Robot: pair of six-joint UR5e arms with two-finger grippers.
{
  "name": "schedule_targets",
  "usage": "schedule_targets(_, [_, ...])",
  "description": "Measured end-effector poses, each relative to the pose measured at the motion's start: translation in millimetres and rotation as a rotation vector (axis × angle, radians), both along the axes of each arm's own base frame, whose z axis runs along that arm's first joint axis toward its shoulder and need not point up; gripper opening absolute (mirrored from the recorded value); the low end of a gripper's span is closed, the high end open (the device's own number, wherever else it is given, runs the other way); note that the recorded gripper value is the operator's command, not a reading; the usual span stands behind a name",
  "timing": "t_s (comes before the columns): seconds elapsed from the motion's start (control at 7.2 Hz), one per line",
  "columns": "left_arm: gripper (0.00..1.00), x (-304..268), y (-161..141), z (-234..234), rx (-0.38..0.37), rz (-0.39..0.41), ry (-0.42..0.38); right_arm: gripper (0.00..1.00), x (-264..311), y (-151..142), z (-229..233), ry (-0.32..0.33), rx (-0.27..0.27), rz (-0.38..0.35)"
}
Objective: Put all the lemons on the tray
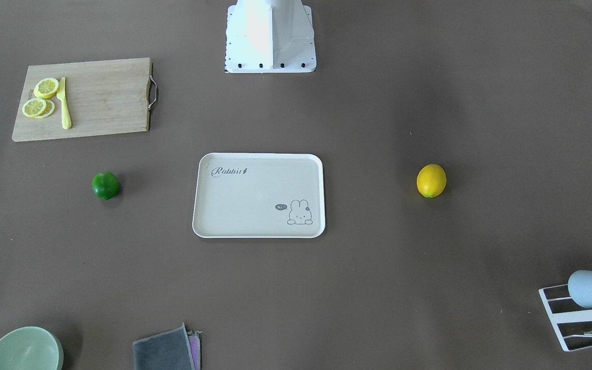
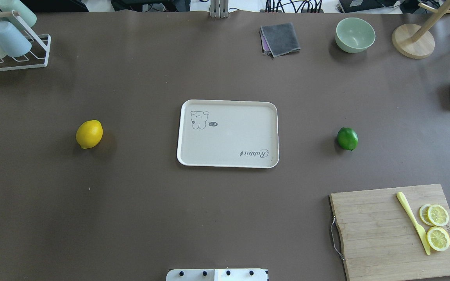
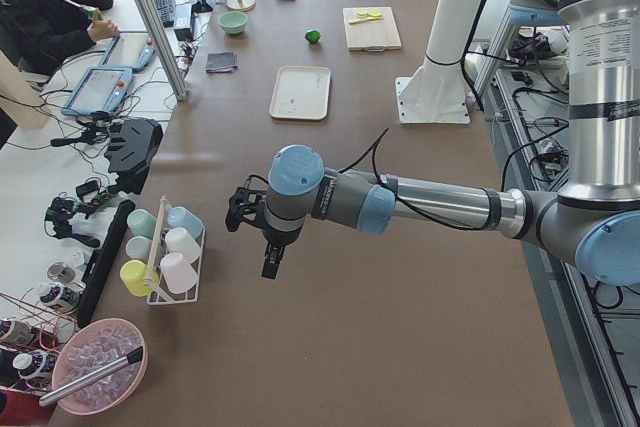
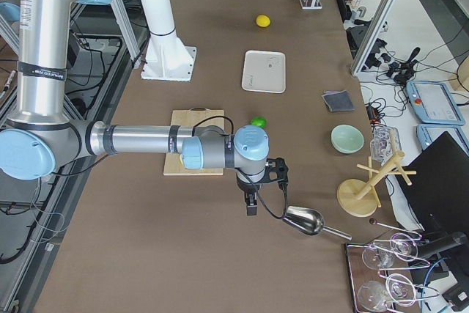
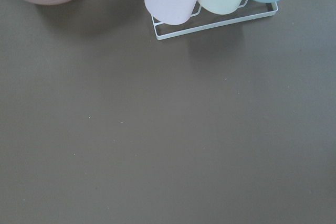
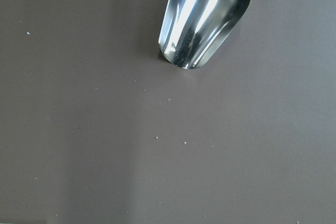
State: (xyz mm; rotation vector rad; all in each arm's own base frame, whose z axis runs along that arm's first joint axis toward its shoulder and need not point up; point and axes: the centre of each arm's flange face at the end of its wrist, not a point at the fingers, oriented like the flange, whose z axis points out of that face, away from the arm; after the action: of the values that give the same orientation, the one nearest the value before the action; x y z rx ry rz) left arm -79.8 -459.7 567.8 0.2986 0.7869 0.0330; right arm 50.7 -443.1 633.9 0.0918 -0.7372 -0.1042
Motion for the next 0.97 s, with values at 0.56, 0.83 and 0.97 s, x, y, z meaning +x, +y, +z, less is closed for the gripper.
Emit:
schedule_targets(0.56, [0.98,20,-26,-26,0.108,0.060,0.069,1.00,-13,-30,-36,-0.027,0.068,-0.022])
schedule_targets(0.83, [0.98,49,-35,-39,0.126,0.094,0.085,1.00,-25,-35,-42,-0.037,0.095,-0.050])
schedule_targets(0.97, [0.98,73,-39,-50,0.115,0.069,0.118,1.00,-28,-36,-45,-0.051,0.111,-0.045])
